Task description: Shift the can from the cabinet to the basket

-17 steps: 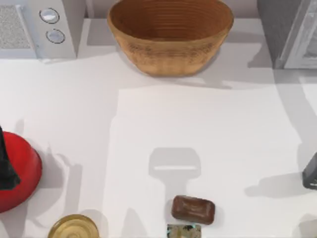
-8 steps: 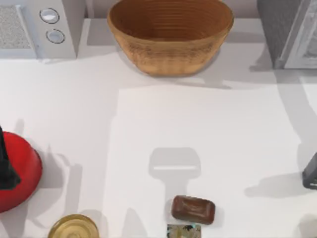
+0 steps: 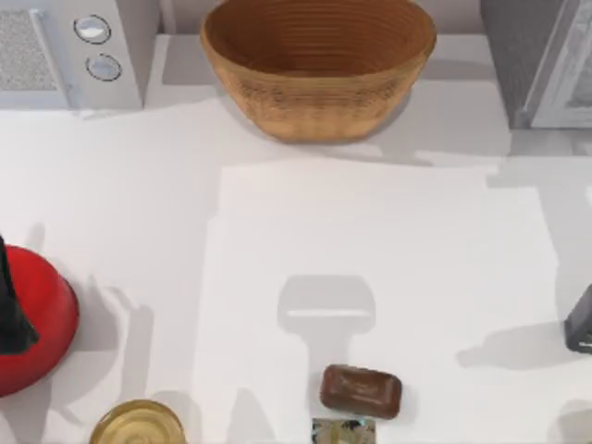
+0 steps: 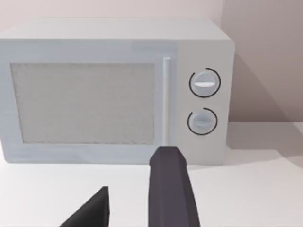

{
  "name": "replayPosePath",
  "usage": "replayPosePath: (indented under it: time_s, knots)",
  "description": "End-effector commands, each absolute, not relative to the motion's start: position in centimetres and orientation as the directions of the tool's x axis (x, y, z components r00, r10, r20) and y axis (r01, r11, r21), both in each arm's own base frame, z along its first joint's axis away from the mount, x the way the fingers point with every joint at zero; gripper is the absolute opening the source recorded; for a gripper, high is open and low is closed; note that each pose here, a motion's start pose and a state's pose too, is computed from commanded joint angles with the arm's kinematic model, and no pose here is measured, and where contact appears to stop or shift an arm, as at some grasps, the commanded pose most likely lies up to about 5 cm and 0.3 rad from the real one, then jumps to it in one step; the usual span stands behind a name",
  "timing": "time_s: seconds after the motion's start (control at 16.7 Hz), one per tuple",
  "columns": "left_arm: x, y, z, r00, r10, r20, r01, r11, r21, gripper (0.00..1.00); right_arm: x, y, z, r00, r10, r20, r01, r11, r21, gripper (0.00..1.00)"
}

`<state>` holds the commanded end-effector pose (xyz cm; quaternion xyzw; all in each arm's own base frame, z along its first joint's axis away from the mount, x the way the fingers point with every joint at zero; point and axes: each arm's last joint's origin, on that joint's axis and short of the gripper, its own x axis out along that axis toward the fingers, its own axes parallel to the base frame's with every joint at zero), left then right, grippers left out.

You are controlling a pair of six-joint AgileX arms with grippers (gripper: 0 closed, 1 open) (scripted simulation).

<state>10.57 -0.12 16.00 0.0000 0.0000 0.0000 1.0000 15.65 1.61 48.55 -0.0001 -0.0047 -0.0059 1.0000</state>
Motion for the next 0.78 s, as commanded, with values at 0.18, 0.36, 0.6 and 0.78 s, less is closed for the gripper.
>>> replayPosePath:
  time_s: [0.18, 0.36, 0.6, 0.78]
  knots:
    - [10.6, -0.1, 16.0, 1.0, 0.0, 0.0, 0.0, 1.0, 0.0, 1.0, 13.6, 1.1, 43.1, 1.0, -0.01, 0.0, 0.01, 1.0, -0.002, 0.0]
    - [10.6, -0.1, 16.0, 1.0, 0.0, 0.0, 0.0, 1.0, 0.0, 1.0, 12.2, 0.6, 35.9, 1.0, -0.008, -0.027, 0.008, 1.0, -0.003, 0.0]
    - [10.6, -0.1, 16.0, 1.0, 0.0, 0.0, 0.0, 1.0, 0.0, 1.0, 11.0, 0.2, 25.9, 0.999, -0.004, -0.049, 0.003, 1.0, -0.002, 0.0]
    - [10.6, -0.1, 16.0, 1.0, 0.0, 0.0, 0.0, 1.0, 0.0, 1.0, 10.6, 0.0, 20.2, 0.999, 0.0, -0.036, 0.0, 1.0, 0.0, 0.0]
